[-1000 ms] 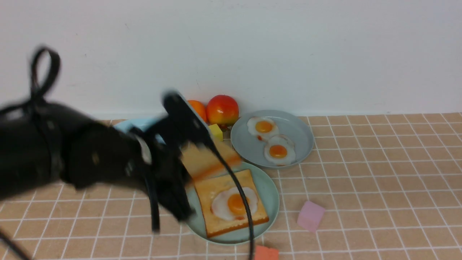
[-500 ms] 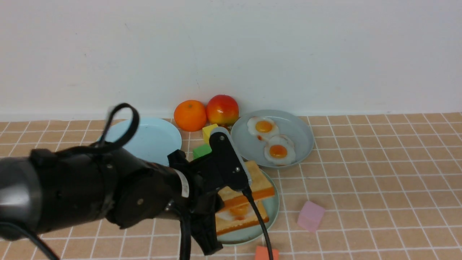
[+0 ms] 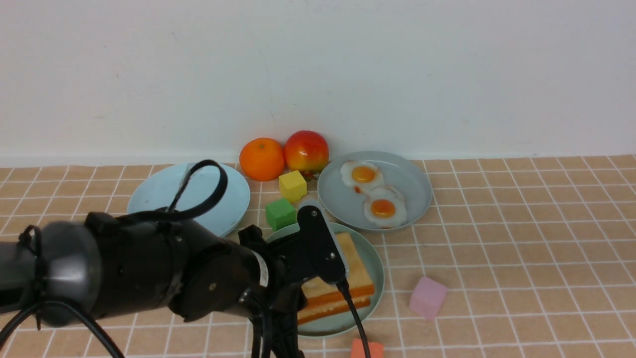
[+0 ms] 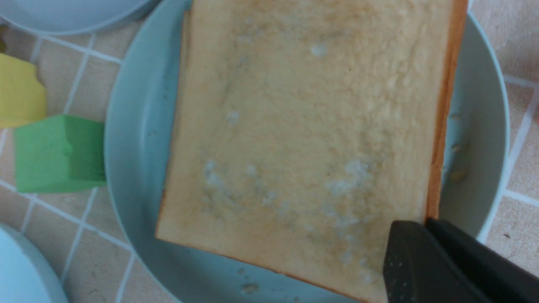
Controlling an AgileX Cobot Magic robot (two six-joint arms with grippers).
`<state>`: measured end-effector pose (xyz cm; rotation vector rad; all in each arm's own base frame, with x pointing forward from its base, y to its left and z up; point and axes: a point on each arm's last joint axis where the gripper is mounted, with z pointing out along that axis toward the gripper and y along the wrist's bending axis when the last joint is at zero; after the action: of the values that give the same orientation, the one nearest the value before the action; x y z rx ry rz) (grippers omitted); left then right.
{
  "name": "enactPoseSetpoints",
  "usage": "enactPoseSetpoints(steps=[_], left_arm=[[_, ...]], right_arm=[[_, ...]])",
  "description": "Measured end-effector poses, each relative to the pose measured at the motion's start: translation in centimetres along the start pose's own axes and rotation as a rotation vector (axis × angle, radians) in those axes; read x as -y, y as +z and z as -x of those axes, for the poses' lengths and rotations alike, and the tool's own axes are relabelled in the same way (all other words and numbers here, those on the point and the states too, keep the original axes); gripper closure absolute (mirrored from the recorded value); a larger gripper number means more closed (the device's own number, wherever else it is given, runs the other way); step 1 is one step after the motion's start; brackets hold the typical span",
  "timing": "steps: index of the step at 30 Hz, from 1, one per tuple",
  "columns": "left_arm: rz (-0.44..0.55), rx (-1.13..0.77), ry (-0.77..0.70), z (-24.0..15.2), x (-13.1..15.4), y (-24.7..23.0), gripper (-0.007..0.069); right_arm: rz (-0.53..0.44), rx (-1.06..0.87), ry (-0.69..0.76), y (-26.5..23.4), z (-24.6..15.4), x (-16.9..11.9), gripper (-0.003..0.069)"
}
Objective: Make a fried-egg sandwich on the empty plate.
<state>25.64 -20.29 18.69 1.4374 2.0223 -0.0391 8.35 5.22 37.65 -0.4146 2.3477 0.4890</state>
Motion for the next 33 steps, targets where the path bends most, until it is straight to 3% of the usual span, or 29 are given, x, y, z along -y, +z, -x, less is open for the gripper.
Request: enactPoseSetpoints(steps=[7, 17, 22, 26, 31, 33], left_arm=[[-0.004, -0.005, -0.001, -0.1, 0.1, 0.2, 0.0578], [0.004, 0.007, -0.002, 0.0, 0.0, 0.2, 0.0316], [0.014, 0.024, -0.004, 0.3, -0.2, -0.4, 0.0276], [0.046, 0.121, -0.086, 1.6, -0.5, -4.1, 0.0321], [0.013, 0.328, -0.467, 2.3, -0.1, -14.0, 0.0559], [0.018, 0.408, -0.517, 1.3, 0.6, -17.2, 0.0634]], right_arm=[[0.000, 0.008, -0.002, 0.0, 0.1, 0.0, 0.0569], [0.000, 0.006, -0.003, 0.0, 0.1, 0.0, 0.0559], [0.000, -0.004, -0.003, 0.0, 0.0, 0.0, 0.0554], [0.001, -0.011, -0.005, -0.1, -0.2, 0.0, 0.0551], [-0.029, 0.058, -0.036, -1.9, -1.2, -0.1, 0.0554], [-0.059, 0.092, -0.042, -2.7, -1.8, 0.1, 0.0570]])
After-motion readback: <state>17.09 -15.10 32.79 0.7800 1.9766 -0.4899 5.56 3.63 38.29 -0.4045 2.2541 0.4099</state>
